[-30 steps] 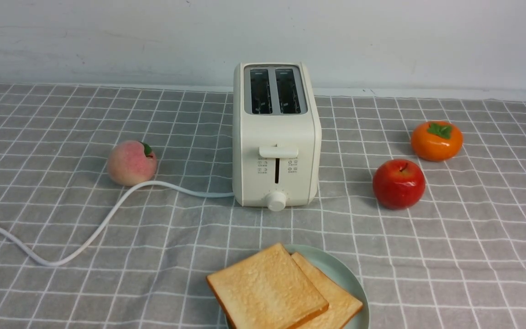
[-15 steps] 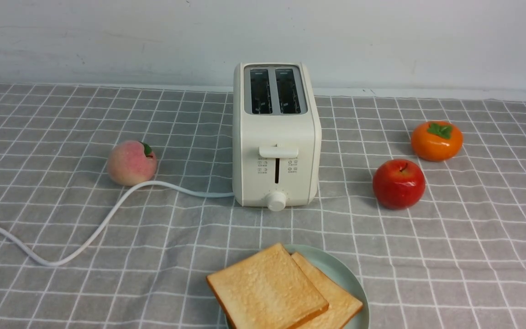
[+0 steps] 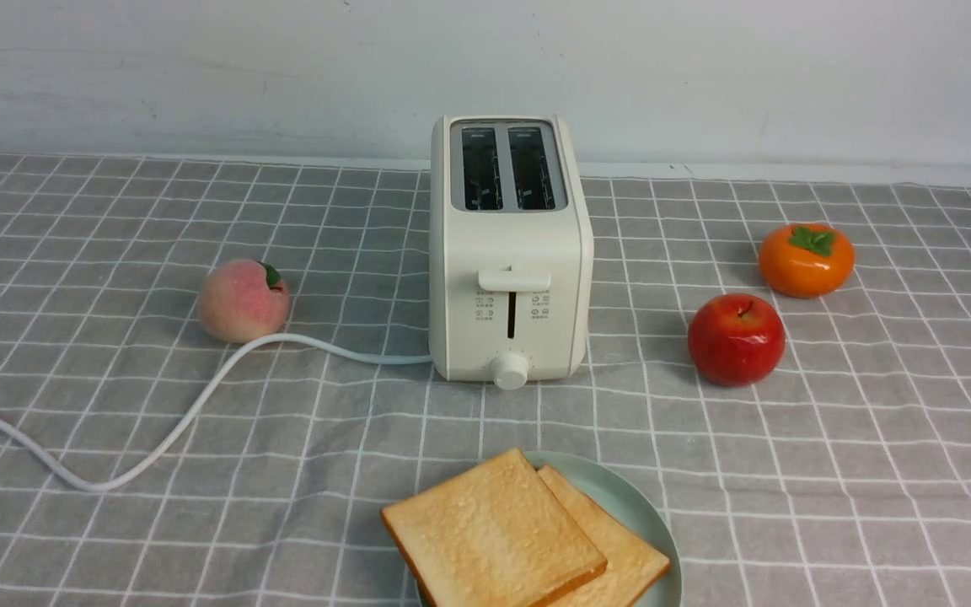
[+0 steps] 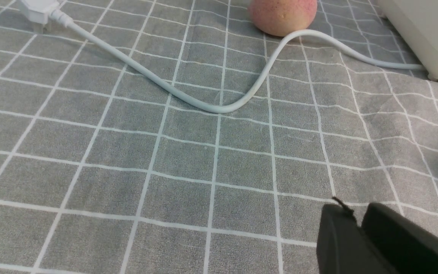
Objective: Take toasted bread from bread machine on grey coffee table place on plate.
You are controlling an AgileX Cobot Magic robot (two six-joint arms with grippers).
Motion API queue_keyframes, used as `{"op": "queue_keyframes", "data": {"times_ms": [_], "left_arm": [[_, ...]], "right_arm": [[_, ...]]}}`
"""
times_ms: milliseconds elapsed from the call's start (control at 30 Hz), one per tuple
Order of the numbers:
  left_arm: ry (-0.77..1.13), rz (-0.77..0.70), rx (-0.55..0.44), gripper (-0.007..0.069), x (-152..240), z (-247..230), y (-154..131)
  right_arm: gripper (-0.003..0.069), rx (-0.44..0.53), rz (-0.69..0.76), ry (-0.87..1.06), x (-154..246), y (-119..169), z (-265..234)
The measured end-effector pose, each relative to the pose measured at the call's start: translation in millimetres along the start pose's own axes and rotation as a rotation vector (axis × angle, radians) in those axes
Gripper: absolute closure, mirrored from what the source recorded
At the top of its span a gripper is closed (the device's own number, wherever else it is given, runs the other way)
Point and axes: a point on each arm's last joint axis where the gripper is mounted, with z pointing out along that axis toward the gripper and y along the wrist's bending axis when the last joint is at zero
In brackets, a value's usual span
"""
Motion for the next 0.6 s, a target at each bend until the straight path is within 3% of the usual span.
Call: {"op": "queue_keyframes", "data": {"times_ms": [600], "left_arm": [[0.0, 0.0, 0.0, 0.0524, 0.0, 0.0, 0.0]], "right_arm": [[0.0419, 0.0, -0.001, 0.0, 0.0, 0.0, 0.0]]}}
